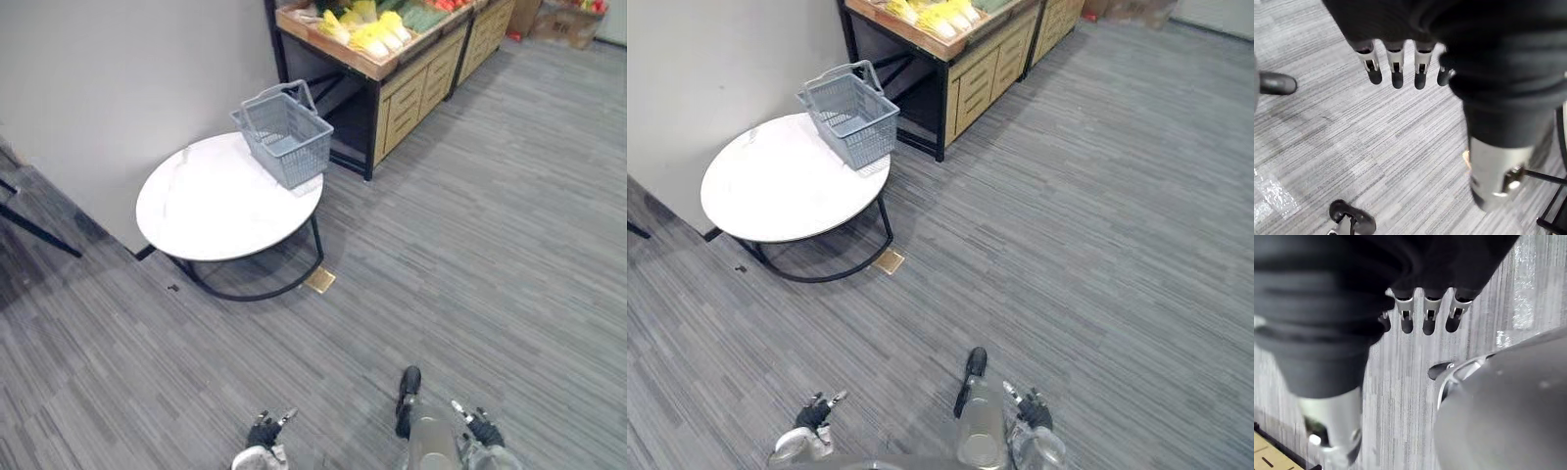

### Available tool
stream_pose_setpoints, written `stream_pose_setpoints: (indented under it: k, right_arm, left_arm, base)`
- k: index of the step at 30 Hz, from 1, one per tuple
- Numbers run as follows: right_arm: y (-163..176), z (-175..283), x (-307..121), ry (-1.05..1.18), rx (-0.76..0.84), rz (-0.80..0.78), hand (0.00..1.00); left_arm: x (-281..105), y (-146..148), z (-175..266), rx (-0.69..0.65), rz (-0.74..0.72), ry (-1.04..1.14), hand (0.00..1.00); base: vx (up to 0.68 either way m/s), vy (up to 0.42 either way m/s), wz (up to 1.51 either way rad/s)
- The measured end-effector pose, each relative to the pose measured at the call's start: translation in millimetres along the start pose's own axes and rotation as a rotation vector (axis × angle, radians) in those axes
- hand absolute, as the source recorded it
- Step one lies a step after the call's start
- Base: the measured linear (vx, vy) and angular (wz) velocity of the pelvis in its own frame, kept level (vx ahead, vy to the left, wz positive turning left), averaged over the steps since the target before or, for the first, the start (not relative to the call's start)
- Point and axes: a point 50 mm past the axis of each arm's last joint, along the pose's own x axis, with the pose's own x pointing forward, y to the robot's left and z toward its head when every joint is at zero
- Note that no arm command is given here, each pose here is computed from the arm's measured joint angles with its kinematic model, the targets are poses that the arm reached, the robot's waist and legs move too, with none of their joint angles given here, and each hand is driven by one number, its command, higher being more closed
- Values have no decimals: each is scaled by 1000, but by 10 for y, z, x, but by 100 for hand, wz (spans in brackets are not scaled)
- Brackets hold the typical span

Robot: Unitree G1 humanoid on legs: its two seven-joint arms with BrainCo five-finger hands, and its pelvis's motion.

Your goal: Pick vegetable in the basket

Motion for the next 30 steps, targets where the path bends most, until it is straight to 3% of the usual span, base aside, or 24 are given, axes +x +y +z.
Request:
stream_pose_setpoints:
  k: [4,10,15,22,27,30]
  right_arm:
    - [-191,-166,-59,71,8,-56,0]
    - [-306,-217,-87,116,-81,-64,0]
    - [-262,-136,-51,92,-83,-56,0]
    - [60,-4,-4,15,-155,60,0]
    - [257,-153,-38,56,-238,150,0]
    - [226,-176,-47,64,-245,148,0]
  left_arm:
    - [-18,-103,-82,-5,-23,28,0]
    - [-2,-1,-36,-9,-2,18,0]
    - [-15,119,-51,-49,32,13,0]
    - [-48,211,-93,-172,63,-2,0]
    - [-80,571,-185,-43,134,71,0]
    - [-129,636,-303,25,133,118,0]
  base:
    - [514,-396,-12]
    - [420,-179,20]
    - [293,-29,17]
    - [461,204,-27]
    - [594,244,4]
    - [593,149,58]
